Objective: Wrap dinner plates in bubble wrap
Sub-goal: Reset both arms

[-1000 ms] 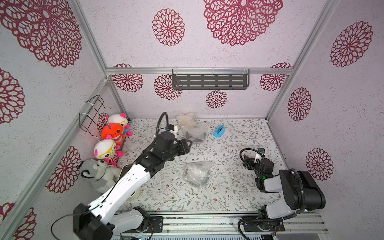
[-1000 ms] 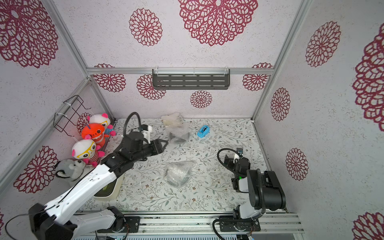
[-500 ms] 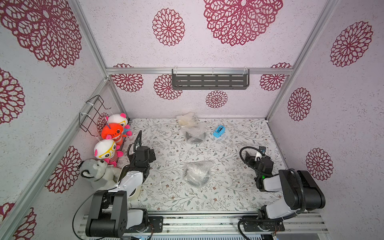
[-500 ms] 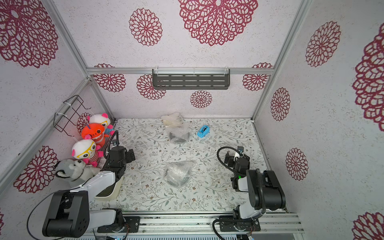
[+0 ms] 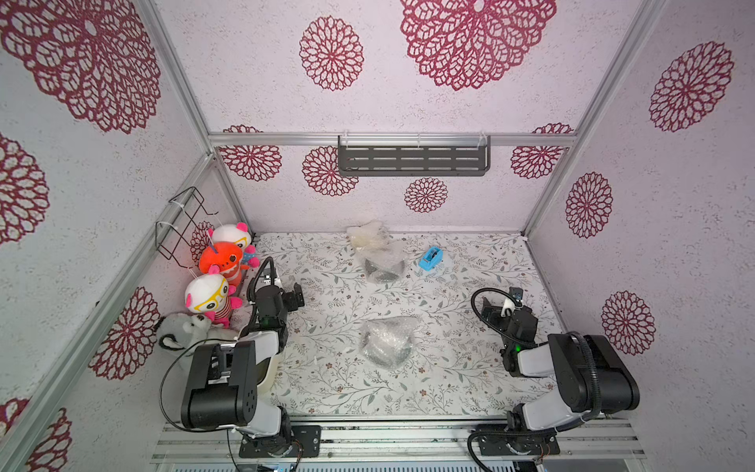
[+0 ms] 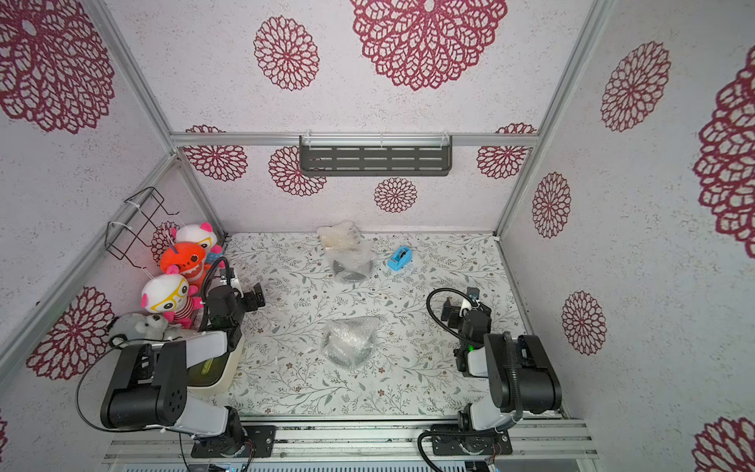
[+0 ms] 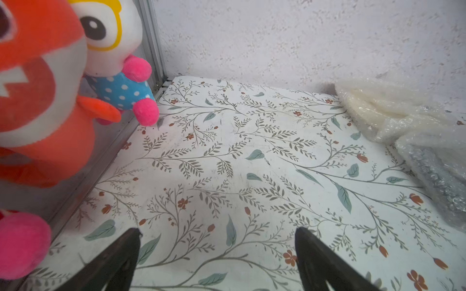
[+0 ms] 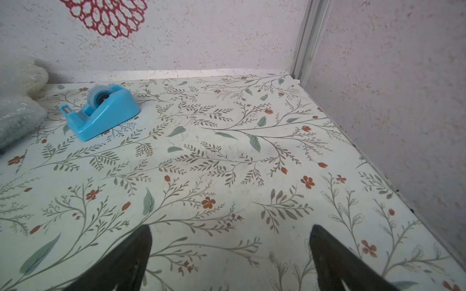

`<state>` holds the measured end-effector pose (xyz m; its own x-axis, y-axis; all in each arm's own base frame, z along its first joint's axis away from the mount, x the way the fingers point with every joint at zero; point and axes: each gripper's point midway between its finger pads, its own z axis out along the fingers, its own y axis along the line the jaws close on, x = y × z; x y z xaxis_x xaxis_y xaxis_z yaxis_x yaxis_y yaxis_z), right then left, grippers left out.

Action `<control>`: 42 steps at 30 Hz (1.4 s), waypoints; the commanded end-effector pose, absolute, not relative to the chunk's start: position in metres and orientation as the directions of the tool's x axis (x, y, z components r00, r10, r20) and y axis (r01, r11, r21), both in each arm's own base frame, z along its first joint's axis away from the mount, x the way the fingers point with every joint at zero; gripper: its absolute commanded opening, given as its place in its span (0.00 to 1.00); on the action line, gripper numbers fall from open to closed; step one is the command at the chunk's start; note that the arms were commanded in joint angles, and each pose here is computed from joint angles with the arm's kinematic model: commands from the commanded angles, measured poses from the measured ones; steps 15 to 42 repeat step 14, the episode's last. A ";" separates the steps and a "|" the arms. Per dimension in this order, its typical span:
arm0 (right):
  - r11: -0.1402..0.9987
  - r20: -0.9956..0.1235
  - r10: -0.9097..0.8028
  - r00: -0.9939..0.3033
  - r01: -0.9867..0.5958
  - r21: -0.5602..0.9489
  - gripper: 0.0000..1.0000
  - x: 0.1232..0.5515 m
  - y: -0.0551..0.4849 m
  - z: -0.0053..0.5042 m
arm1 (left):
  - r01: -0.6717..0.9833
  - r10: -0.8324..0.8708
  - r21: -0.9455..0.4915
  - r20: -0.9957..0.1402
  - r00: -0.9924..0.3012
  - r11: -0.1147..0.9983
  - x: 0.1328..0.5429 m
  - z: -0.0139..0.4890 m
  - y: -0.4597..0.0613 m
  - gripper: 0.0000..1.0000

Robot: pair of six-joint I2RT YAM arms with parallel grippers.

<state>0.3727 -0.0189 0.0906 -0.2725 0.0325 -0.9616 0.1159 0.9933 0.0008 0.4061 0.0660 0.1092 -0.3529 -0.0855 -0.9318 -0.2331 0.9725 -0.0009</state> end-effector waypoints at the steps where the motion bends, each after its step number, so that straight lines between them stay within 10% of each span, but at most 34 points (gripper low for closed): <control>1: 0.992 -0.979 0.015 -0.205 0.125 -0.010 0.99 0.380 -0.020 0.111 | -0.206 -0.065 -0.026 -0.980 -0.186 0.978 0.402 0.125 0.067 0.98; 42: 0.992 -0.978 0.014 -0.208 0.126 -0.013 0.99 0.380 -0.020 0.110 | -0.240 -0.091 -0.030 -0.965 -0.246 0.970 0.405 0.119 0.075 0.98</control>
